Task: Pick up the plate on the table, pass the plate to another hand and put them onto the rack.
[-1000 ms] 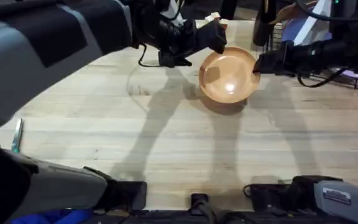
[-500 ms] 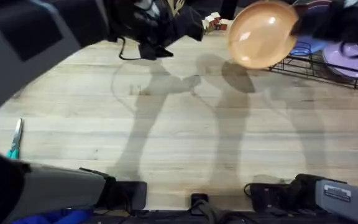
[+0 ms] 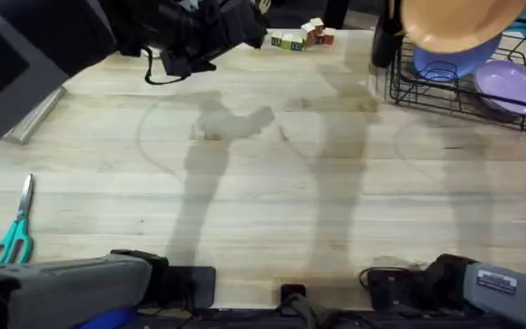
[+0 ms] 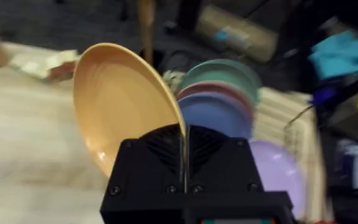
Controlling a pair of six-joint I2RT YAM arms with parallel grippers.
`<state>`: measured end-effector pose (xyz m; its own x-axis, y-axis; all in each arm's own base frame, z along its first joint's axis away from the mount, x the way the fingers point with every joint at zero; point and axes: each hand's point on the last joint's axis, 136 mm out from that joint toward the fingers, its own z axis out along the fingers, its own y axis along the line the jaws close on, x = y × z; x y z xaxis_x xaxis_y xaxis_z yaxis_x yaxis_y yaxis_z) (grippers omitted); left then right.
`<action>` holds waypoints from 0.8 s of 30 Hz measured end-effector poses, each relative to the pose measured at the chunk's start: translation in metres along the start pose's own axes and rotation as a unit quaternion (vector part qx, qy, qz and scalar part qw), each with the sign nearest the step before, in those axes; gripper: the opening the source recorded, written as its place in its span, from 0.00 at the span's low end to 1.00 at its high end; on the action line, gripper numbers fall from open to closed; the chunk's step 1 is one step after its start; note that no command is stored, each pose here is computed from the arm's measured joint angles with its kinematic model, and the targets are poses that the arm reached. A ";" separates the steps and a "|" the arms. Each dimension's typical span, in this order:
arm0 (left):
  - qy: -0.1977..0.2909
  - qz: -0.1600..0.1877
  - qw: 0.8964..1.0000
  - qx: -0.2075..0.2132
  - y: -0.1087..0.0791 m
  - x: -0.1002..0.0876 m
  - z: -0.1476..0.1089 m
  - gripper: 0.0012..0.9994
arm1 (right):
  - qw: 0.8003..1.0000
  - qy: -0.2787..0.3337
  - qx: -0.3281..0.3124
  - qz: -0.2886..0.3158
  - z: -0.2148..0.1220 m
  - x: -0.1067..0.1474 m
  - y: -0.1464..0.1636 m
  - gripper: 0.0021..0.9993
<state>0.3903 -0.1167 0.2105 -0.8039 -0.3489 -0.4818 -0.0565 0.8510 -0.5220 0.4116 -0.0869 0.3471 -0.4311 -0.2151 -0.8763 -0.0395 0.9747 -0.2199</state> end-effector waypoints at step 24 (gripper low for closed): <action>-0.014 0.002 1.000 -0.023 0.008 -0.005 0.000 1.00 | 0.989 -0.022 0.121 -0.088 -0.028 -0.005 -0.085 0.02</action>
<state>0.3935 -0.1081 0.2088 -0.7879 -0.3546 -0.5035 -0.0803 0.8698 -0.4869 0.3921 -0.1667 0.3817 -0.3972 -0.3872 -0.8320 0.1080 0.8806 -0.4614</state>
